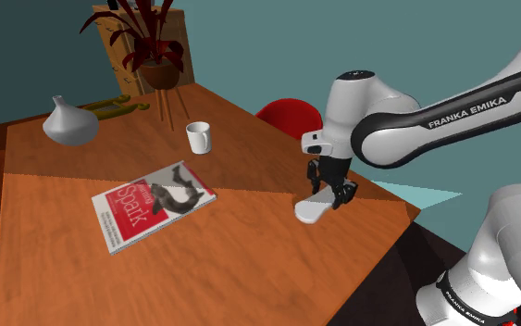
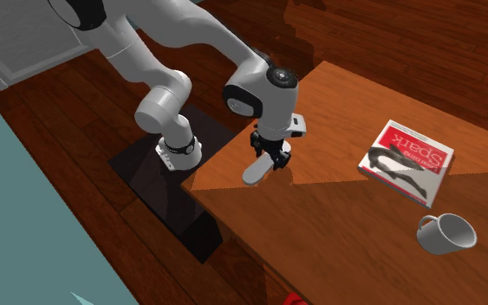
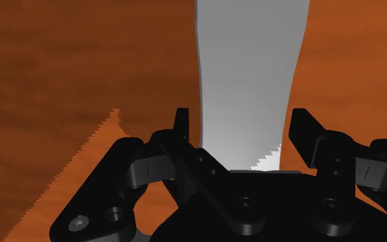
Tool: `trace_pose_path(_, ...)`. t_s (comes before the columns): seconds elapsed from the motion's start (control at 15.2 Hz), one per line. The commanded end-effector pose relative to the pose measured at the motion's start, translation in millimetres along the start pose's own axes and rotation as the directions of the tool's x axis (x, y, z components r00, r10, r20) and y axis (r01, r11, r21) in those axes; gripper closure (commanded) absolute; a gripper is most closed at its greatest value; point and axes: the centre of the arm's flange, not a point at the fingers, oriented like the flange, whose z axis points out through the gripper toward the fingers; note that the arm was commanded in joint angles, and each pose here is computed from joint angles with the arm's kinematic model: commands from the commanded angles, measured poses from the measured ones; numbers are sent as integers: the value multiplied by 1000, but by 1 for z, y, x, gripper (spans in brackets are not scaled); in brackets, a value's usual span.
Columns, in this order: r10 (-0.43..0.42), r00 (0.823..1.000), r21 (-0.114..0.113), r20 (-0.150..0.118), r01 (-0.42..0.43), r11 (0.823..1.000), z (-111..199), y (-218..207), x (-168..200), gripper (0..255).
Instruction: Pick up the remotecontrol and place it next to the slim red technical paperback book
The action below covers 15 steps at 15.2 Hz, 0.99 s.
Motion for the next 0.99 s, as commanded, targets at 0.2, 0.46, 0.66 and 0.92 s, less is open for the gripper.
trace_pose_path(0.2,0,1000,0,0,0,1000,-28,0,0,255)
trace_pose_path(0.46,0,1000,0,0,0,1000,-46,-1,0,255)
trace_pose_path(0.66,0,1000,0,0,0,1000,-46,12,38,255)
trace_pose_path(0.92,0,1000,0,0,0,1000,-47,29,88,255)
